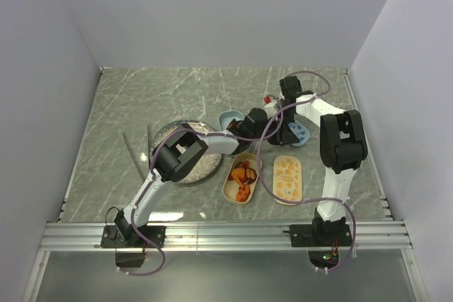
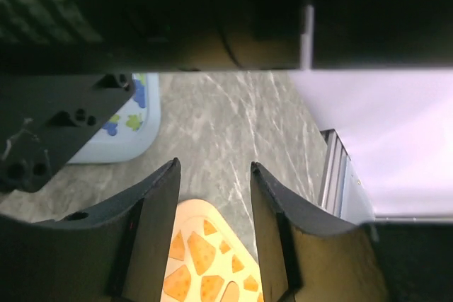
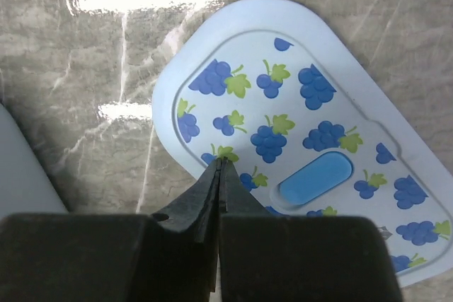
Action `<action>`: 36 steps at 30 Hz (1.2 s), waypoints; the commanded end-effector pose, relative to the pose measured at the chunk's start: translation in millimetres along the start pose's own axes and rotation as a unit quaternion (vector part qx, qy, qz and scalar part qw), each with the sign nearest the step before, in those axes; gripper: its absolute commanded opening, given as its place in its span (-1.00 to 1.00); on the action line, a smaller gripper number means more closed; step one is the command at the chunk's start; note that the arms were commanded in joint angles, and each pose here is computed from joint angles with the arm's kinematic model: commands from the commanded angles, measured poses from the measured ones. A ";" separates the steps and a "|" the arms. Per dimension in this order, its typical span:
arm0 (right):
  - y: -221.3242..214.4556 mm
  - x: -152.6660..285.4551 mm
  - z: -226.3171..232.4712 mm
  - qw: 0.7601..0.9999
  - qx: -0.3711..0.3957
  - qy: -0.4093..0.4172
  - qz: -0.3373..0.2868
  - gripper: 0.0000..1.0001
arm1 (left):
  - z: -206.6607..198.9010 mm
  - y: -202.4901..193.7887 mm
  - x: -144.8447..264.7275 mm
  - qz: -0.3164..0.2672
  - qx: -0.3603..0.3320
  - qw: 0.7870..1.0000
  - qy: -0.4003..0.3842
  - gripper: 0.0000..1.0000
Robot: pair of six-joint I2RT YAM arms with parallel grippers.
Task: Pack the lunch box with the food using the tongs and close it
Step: Pick up the lid of the lunch box with the left arm
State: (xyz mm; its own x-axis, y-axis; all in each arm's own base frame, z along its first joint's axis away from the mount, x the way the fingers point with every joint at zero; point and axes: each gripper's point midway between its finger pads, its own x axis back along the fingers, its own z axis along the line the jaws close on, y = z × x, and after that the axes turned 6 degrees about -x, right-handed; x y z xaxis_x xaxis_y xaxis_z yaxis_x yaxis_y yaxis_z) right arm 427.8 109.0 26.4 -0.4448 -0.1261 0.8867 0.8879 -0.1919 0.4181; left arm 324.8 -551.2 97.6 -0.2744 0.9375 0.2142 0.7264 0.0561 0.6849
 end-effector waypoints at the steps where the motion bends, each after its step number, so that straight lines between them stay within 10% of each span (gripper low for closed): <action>1: -23.3 1.7 8.7 0.999 -0.012 0.025 0.045 -1.00 | -41.4 39.5 0.1 -0.041 -0.049 0.996 -0.067 0.00; 21: 48.8 55.1 -40.1 0.984 -0.130 0.032 -0.118 -0.93 | 13.9 40.8 30.6 -0.110 -0.094 0.978 0.153 -0.03; 36: 37.3 25.1 -92.6 0.979 -0.169 -0.088 -0.070 -0.93 | 36.7 20.4 15.7 -0.057 -0.069 0.972 0.215 0.59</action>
State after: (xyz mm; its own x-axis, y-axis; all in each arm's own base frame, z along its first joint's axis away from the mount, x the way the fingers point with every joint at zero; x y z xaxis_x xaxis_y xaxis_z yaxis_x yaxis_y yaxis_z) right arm 426.8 20.9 27.2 -0.4745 0.0143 0.8801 0.7579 -0.5018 0.4168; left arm 356.4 -510.6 75.5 -0.6151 0.6731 0.4106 0.5953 0.0551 0.8016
